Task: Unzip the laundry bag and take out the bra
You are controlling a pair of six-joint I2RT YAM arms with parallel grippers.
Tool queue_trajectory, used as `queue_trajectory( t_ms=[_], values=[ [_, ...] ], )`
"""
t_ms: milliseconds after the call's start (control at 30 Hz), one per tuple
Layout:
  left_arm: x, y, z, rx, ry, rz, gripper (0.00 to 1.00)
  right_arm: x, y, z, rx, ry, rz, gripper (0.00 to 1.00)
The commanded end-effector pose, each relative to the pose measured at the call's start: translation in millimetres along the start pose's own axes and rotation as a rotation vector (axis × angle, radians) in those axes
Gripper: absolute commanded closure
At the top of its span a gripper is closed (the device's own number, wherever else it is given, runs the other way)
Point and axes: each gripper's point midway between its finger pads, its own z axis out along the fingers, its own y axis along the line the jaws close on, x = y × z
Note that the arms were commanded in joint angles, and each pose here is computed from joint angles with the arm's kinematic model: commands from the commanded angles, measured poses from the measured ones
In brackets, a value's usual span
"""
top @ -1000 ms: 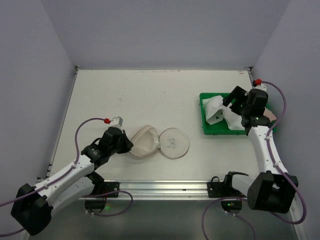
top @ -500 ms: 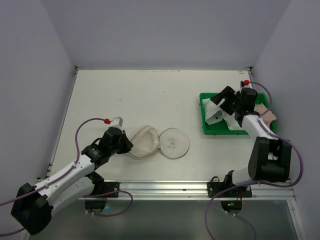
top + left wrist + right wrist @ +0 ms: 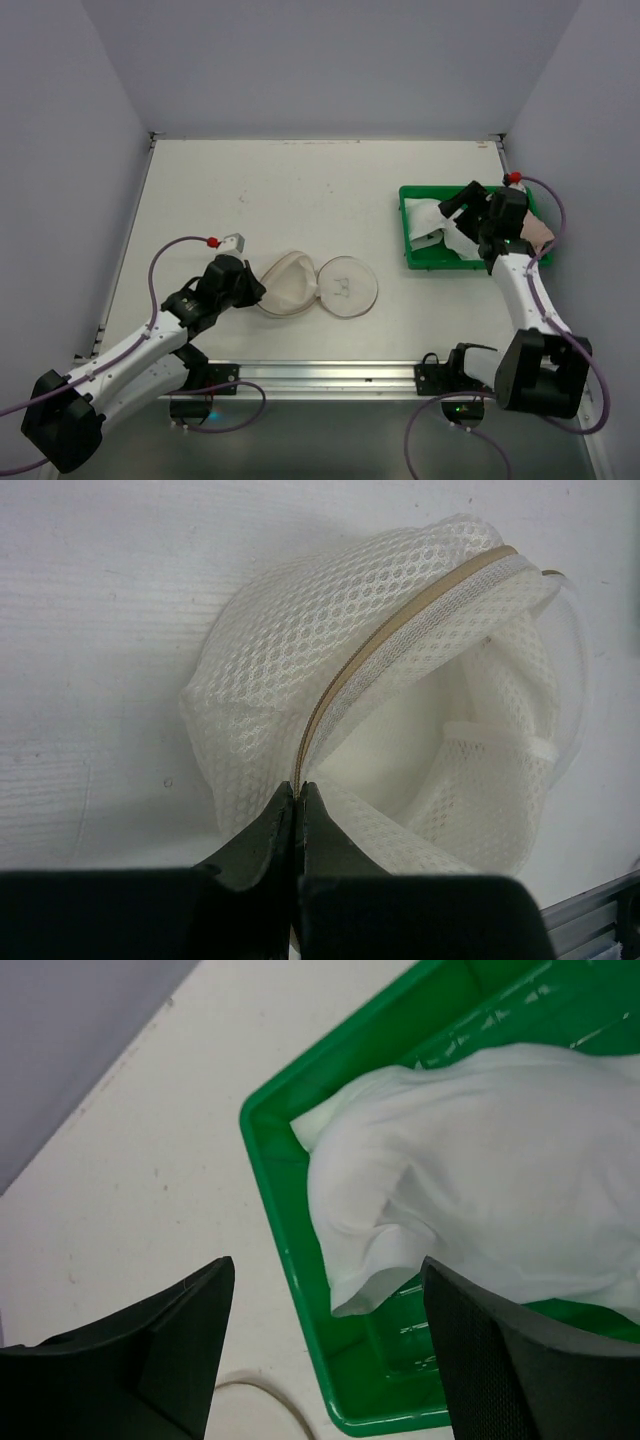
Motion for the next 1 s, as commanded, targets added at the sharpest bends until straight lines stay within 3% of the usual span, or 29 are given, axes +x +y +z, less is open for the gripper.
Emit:
queue_trajectory(
  t_ms=[0,167,333,367,600,800,967],
  values=[
    [-4.2,2.4,-0.4,-0.012,-0.018,0.008,1.00,-33.8,21.7,-37.1,-0.019,-0.101,-0.066,0.23],
    [-11.1,-4.2,-1.5,0.003,-0.034,0.007,1.00,-2.6,71.1,-65.2,-0.237,-0.030,-0.124,0.23],
    [-22.1,-11.6,-2.8,0.010,-0.052,0.011,1.00,97.5,107.9,-78.8,-0.352,0.197,-0.241,0.25],
    [-24.1,-12.1,-2.8,0.007,-0.056,0.017,1.00,126.6,104.7,-80.7,-0.361,0.268,-0.258,0.25],
    [-42.6,-16.3,-1.4,-0.019,-0.106,0.023,1.00,209.7,47.4,-74.3,-0.209,0.458,-0.239,0.30],
    [-33.7,-10.0,10.4,-0.040,-0.085,-0.001,1.00,245.3,25.8,-70.9,-0.127,0.610,-0.297,0.32],
    [-27.5,-5.7,14.8,-0.046,-0.076,-0.007,1.00,250.9,27.9,-62.8,-0.096,0.610,-0.300,0.36]
  ],
)
